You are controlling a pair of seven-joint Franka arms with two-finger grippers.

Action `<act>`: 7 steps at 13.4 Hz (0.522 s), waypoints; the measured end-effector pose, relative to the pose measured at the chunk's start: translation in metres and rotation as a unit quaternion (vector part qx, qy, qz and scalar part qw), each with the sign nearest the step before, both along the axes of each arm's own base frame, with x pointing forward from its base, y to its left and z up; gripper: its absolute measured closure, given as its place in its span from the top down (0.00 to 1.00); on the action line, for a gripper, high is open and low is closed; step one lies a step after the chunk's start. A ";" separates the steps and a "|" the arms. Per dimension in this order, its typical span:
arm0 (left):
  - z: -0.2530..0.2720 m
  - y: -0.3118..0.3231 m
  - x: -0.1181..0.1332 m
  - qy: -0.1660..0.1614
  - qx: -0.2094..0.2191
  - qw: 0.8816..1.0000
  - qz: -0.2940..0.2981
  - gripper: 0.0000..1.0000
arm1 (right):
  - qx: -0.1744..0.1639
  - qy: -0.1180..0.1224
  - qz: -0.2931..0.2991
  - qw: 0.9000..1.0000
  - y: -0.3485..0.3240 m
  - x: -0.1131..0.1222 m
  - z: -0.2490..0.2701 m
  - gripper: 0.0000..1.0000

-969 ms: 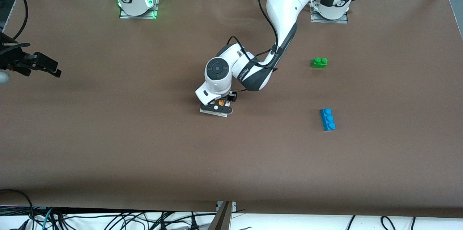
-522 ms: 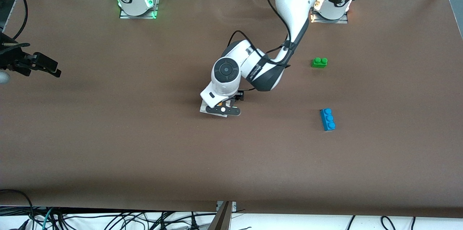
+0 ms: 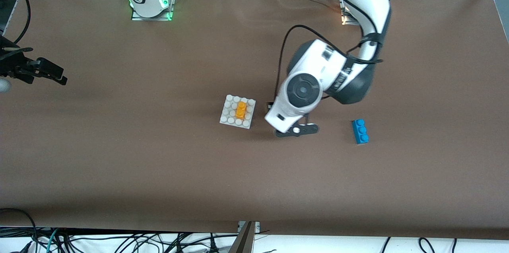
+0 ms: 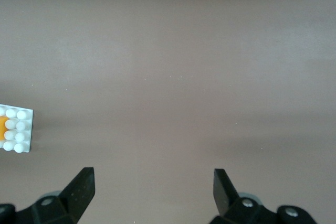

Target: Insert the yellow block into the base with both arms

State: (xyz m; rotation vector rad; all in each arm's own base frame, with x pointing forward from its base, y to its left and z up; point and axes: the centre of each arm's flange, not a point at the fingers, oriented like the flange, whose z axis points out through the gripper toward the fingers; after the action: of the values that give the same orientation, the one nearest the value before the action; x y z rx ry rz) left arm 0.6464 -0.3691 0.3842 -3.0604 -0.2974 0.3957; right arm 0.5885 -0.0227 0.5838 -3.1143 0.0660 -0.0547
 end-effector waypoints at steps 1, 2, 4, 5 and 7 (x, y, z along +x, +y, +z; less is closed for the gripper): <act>0.003 0.024 0.012 0.000 0.003 1.000 0.018 1.00 | 0.000 0.000 0.000 1.000 0.000 0.000 0.000 1.00; 0.008 0.047 0.023 -0.005 0.005 0.999 0.035 1.00 | 0.000 0.000 0.000 1.000 0.000 0.000 0.000 1.00; 0.032 0.092 0.040 -0.022 0.003 0.998 0.062 1.00 | 0.000 0.000 0.000 1.000 0.000 0.000 0.000 1.00; 0.050 0.116 0.047 -0.033 -0.003 0.997 0.067 1.00 | 0.000 0.000 0.000 1.000 0.000 0.000 0.000 1.00; 0.086 0.164 0.055 -0.052 -0.017 0.996 0.065 1.00 | 0.000 0.000 0.000 1.000 0.000 0.000 0.000 1.00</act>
State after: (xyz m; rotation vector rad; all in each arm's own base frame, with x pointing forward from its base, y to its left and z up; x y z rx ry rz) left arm 0.7012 -0.2050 0.4705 -3.1108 -0.5007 0.2502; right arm 0.5885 -0.0228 0.5837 -3.1144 0.0663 -0.0542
